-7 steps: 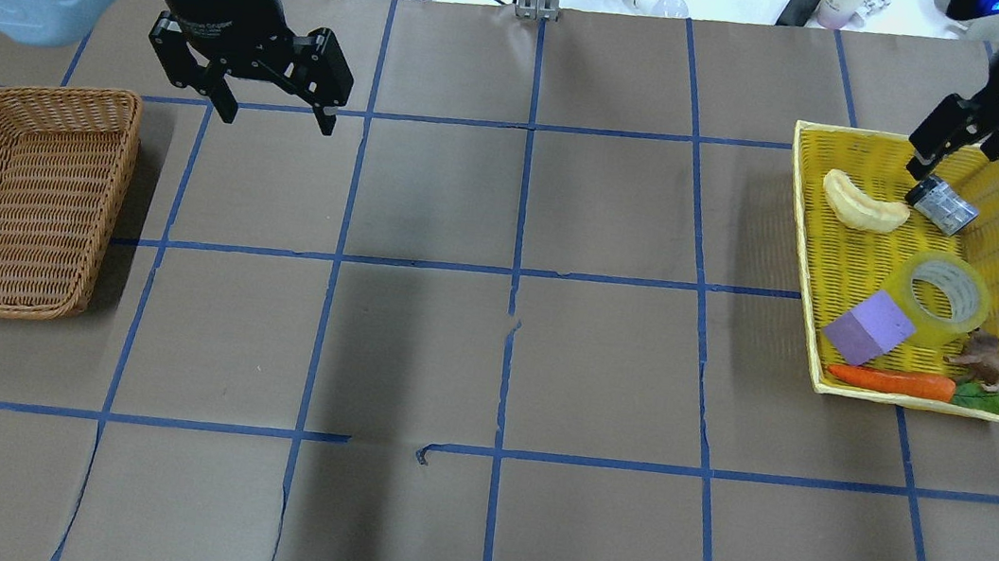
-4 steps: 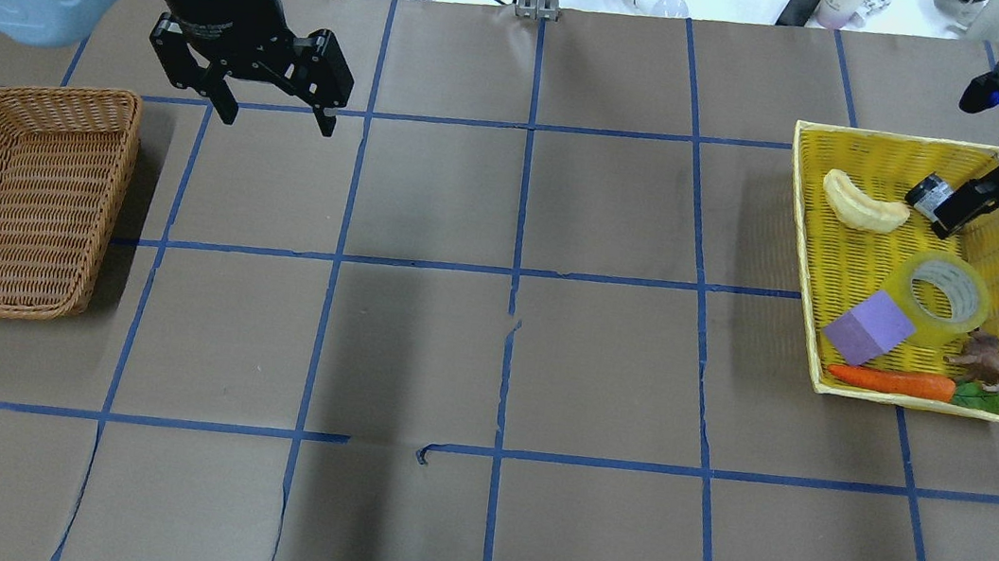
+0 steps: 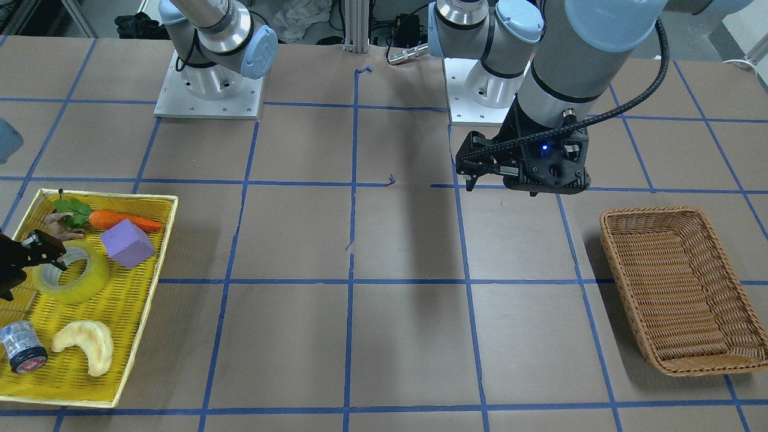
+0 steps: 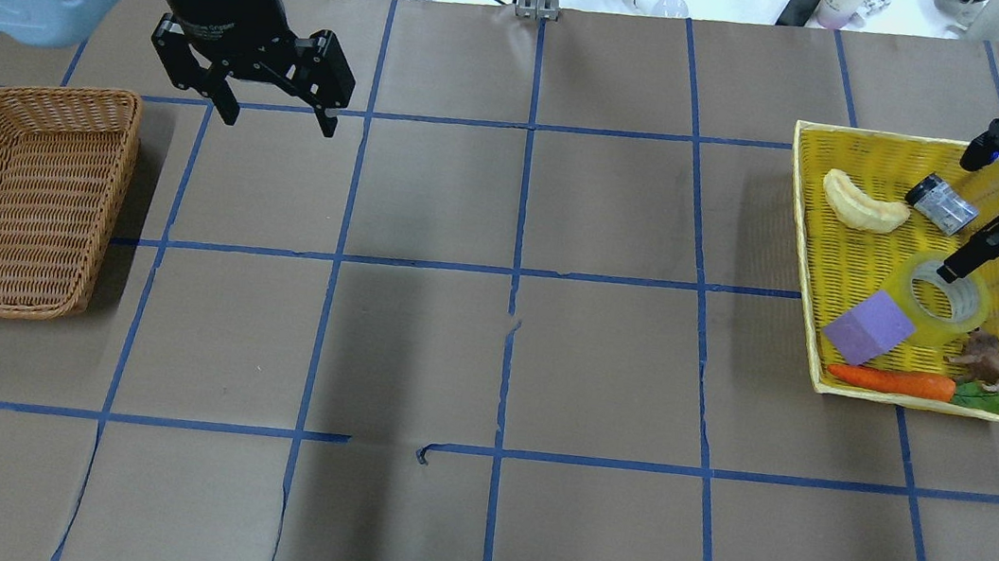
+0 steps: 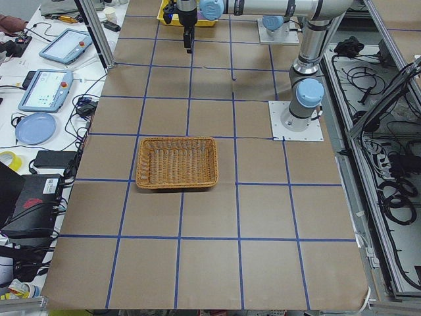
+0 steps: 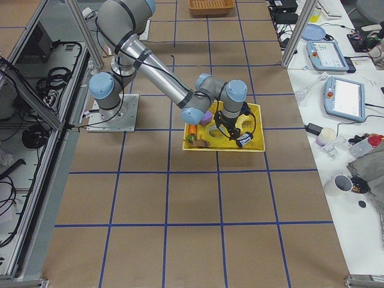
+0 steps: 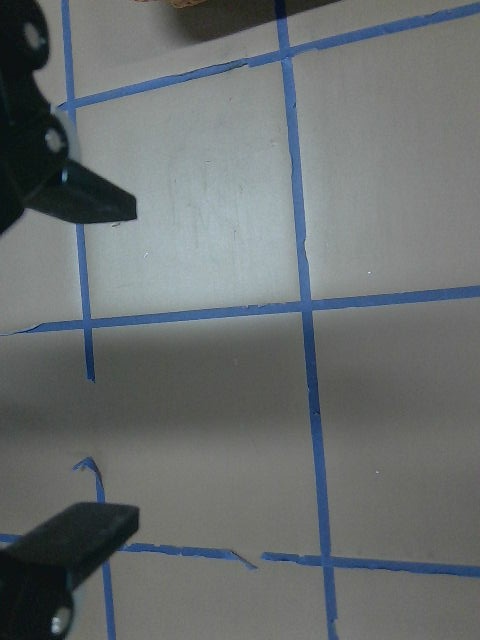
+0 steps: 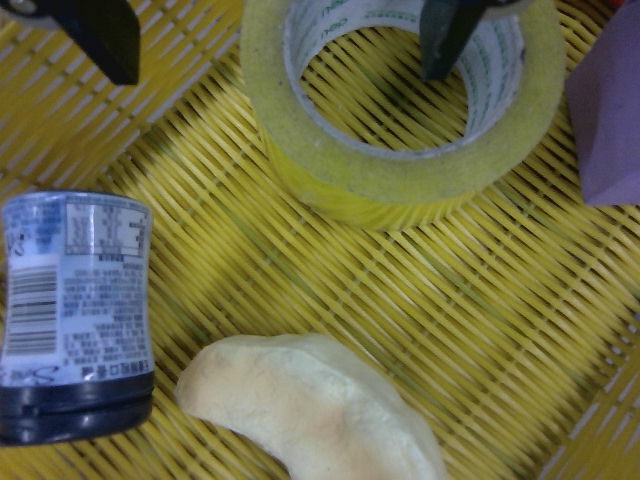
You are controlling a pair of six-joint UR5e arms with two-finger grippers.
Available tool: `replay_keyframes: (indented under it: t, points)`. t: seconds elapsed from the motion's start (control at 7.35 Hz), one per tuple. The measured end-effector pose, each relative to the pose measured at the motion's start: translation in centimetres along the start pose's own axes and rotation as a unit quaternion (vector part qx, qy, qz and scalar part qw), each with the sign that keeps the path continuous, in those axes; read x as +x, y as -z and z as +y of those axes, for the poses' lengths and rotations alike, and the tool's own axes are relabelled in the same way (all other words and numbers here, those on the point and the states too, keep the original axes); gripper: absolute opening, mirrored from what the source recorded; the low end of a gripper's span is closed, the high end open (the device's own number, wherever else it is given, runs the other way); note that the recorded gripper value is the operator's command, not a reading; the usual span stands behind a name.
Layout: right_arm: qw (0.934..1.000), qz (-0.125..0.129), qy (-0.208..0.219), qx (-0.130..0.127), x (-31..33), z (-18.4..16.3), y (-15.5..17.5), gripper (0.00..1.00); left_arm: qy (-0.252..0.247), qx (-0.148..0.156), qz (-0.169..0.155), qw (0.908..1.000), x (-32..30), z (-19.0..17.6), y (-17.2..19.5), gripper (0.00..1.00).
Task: Transfer tape with both arms
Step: 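Lower the right gripper into the yellow tray onto the yellow tape roll, then grasp the tape roll with the right gripper and carry it toward the table center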
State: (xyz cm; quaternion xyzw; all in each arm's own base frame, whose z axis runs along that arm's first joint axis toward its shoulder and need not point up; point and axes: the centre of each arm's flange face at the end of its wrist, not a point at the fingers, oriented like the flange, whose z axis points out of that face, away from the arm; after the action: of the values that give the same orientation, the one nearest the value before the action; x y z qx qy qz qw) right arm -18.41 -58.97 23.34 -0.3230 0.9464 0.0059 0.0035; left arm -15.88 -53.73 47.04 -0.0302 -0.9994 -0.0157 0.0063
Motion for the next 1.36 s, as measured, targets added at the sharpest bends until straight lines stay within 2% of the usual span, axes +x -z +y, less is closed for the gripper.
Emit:
replay_keyframes:
  t: [0.14,0.27,0.41,0.82,1.09,1.36]
  points:
    - [1.0000,-0.005,0.000,-0.005,0.1,0.1,-1.0,0.27,0.000,0.000,0.000,1.0000,0.0,0.0,0.0,1.00]
    - [0.9999,-0.010,-0.001,-0.009,0.1,0.1,-1.8,0.04,0.000,0.000,0.000,1.0000,0.0,0.0,0.0,1.00]
    - [0.9998,-0.014,-0.003,-0.013,0.0,0.2,-2.2,0.00,0.000,-0.002,0.000,1.0000,0.0,0.0,-0.2,1.00]
    - [0.9997,-0.015,-0.006,-0.017,0.1,0.2,-2.0,0.00,0.001,-0.003,0.001,1.0000,0.0,0.1,-0.4,1.00]
    - [0.9999,0.003,-0.014,-0.003,0.4,-0.6,1.5,0.00,0.001,-0.003,0.001,1.0000,-0.1,0.2,-0.4,1.00]
    - [0.9997,0.016,-0.017,0.006,-0.7,-4.2,6.7,0.00,0.001,-0.003,0.001,1.0000,-0.1,0.2,-0.4,1.00]
